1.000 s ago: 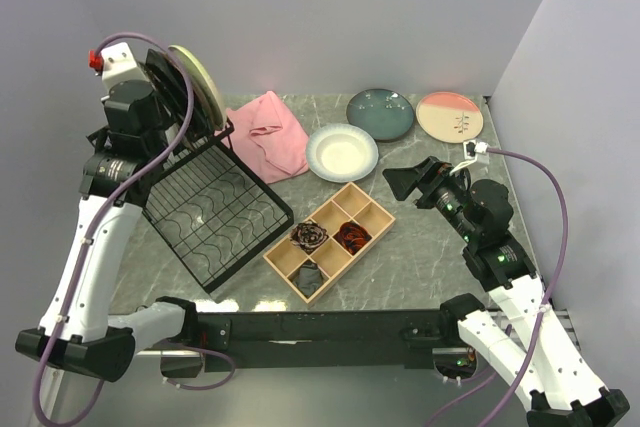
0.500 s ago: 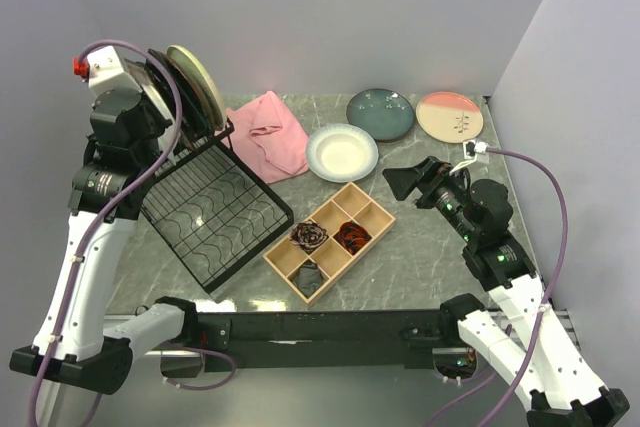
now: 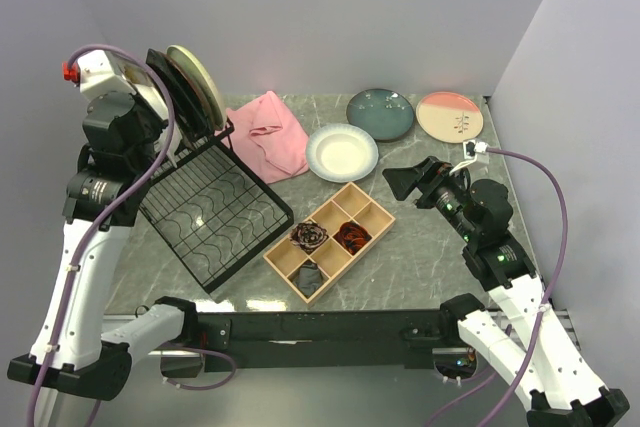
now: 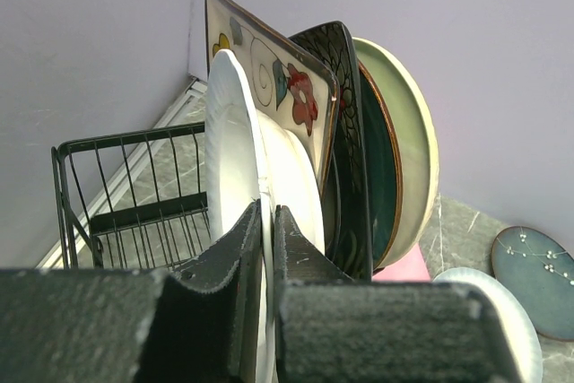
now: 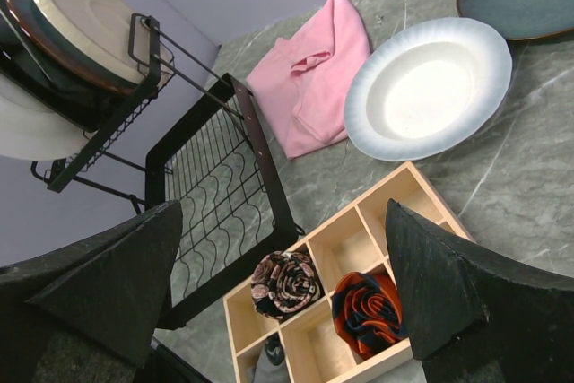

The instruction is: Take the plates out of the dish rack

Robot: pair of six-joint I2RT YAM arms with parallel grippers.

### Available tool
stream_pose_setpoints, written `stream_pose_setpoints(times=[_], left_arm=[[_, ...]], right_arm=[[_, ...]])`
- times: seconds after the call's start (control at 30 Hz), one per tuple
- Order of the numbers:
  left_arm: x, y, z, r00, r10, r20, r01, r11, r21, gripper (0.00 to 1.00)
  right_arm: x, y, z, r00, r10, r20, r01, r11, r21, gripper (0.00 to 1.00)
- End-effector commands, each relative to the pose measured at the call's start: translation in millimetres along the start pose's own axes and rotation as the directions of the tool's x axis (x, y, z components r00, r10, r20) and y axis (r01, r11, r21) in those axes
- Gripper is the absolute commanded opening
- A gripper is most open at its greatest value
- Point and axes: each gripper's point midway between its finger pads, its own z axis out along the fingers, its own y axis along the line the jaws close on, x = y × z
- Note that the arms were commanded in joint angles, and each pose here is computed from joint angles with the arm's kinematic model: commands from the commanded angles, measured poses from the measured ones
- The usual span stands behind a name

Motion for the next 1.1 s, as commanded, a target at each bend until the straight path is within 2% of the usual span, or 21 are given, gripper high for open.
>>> stream_pose_setpoints(times=[0.0,0.13,0.33,0.47,0.53,0.6,0.63,0.7,0.83,0.87,0.93,1.0,1.03,1.07], left_arm=[[-63.4,-14.4,-19.8,0.976,-0.137,0.172,0.121,0.988,0.098,0.01],[-67.5,-13.4,-22.0,0.974,-0.142,0.175,0.127,0.987,0.094,0.01],[-67.1,-16.6,-23.5,0.975,-0.154,0.161,0.138,0.984,0.109,0.01],[-64.9,-17.4,-23.0,0.974,-0.167,0.156,0.150,0.982,0.115,0.01],[-63.7,-19.5,-22.5,0.974,-0.170,0.152,0.152,0.981,0.123,0.01],[-62.9,-22.1,-21.7,0.975,-0.170,0.144,0.151,0.980,0.132,0.01],[-63.6,-22.9,-20.9,0.975,-0.169,0.143,0.151,0.980,0.131,0.01],[-61.1,-23.4,-20.0,0.977,-0.167,0.133,0.150,0.980,0.132,0.01],[-57.2,-24.9,-22.5,0.976,-0.182,0.120,0.164,0.975,0.149,0.01],[-55.5,-25.6,-23.1,0.976,-0.185,0.114,0.166,0.974,0.153,0.01],[-49.8,-27.6,-24.2,0.976,-0.190,0.103,0.170,0.970,0.173,0.01],[-47.4,-25.6,-24.0,0.975,-0.194,0.104,0.175,0.970,0.167,0.01],[-45.6,-26.8,-23.1,0.977,-0.190,0.097,0.172,0.970,0.170,0.01],[-45.3,-27.2,-22.9,0.977,-0.191,0.095,0.173,0.970,0.171,0.01]], right_arm=[[-7.6,7.6,-0.1,0.999,-0.018,0.036,0.019,0.999,-0.034,1.00],[-5.9,7.8,1.7,1.000,-0.019,0.024,0.020,0.999,-0.037,1.00],[-10.1,30.4,1.9,0.999,-0.043,0.025,0.046,0.991,-0.123,1.00],[-21.7,53.8,4.3,0.995,-0.033,0.095,0.049,0.985,-0.166,0.99],[-23.5,81.4,5.8,0.991,-0.038,0.130,0.068,0.969,-0.237,0.99],[-31.7,92.7,20.3,0.979,-0.060,0.196,0.103,0.971,-0.214,0.99],[-13.8,103.3,33.3,0.984,-0.081,0.160,0.116,0.967,-0.225,0.99],[-21.2,124.1,43.8,0.972,-0.098,0.214,0.151,0.956,-0.250,0.99],[1.3,163.0,75.1,0.963,-0.142,0.229,0.209,0.929,-0.306,0.96],[-0.3,187.9,70.5,0.949,-0.148,0.279,0.245,0.901,-0.357,0.96],[20.3,200.5,87.5,0.937,-0.202,0.284,0.297,0.889,-0.350,0.95],[26.1,235.6,89.2,0.914,-0.248,0.321,0.363,0.852,-0.377,0.95],[45.3,237.0,104.7,0.908,-0.287,0.306,0.386,0.857,-0.342,0.95],[38.3,253.9,107.1,0.894,-0.285,0.346,0.404,0.848,-0.344,0.95]])
